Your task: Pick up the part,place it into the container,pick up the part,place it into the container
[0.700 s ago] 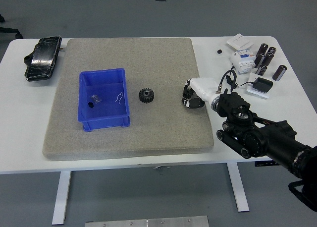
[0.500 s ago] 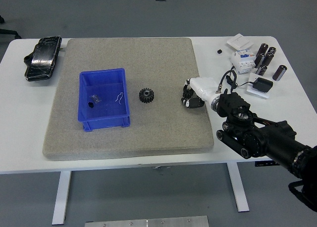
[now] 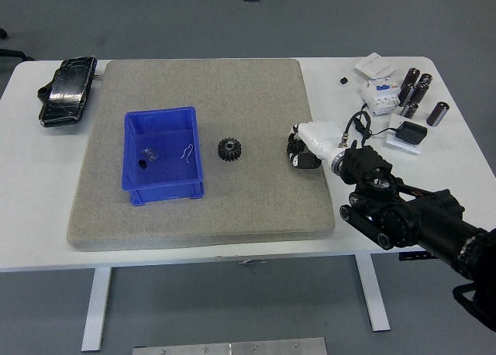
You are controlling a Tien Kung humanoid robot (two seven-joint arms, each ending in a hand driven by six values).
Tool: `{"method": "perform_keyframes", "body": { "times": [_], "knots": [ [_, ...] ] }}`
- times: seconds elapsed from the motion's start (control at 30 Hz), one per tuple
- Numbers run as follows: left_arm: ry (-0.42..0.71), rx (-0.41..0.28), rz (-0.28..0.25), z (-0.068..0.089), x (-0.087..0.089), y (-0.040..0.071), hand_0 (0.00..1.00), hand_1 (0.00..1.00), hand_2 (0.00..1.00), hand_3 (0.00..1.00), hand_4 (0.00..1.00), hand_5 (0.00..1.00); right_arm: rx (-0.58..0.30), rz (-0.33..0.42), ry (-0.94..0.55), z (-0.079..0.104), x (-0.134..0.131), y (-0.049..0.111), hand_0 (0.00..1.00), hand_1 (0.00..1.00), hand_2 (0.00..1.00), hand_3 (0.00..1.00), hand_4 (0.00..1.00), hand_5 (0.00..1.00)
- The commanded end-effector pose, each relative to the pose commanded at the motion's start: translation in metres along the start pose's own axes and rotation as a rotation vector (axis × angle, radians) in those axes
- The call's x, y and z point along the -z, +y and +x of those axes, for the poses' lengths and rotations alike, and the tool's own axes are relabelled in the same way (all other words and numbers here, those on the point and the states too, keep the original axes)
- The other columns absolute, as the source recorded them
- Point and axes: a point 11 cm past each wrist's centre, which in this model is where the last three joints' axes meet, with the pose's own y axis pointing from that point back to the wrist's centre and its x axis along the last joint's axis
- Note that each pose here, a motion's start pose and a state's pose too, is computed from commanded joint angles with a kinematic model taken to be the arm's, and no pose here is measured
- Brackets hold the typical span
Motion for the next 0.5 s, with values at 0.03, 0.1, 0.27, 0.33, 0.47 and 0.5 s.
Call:
{"method": "perform_keyframes", "body": {
  "times": [0.03,0.1,0.27,0.33,0.47,0.5],
  "knots": [
    [0.001,0.0,0.0,0.0,0.0,0.0,0.666,0.645,0.642,0.572,0.692,0.48,-0.001,0.001,0.001,0.0,0.0,0.0,0.317,0.451,0.449,0.596,0.309,0.232],
    [0.002,0.001,0.0,0.0,0.0,0.0,0.666,0.645,0.642,0.572,0.692,0.48,-0.006,0.007,0.002,0.001,0.001,0.0,0.317,0.451,0.449,0.596,0.309,0.232],
    [0.004,0.001,0.0,-0.001,0.0,0.0,0.666,0.645,0.643,0.574,0.691,0.482,-0.036,0.043,0.003,0.01,0.011,0.0,0.318,0.453,0.443,0.591,0.315,0.23],
    [0.005,0.001,0.001,-0.001,0.001,0.0,0.666,0.645,0.643,0.574,0.691,0.482,-0.057,0.073,0.002,0.017,0.02,0.0,0.318,0.453,0.443,0.591,0.315,0.23],
    [0.005,0.002,0.002,-0.001,0.001,0.0,0.666,0.645,0.643,0.575,0.69,0.48,-0.097,0.14,-0.025,0.031,0.045,0.002,0.315,0.458,0.436,0.589,0.333,0.227],
    [0.005,0.002,0.002,-0.001,0.001,0.0,0.666,0.645,0.643,0.575,0.69,0.48,-0.105,0.157,-0.042,0.034,0.052,0.003,0.315,0.458,0.436,0.589,0.333,0.227]
  ]
}}
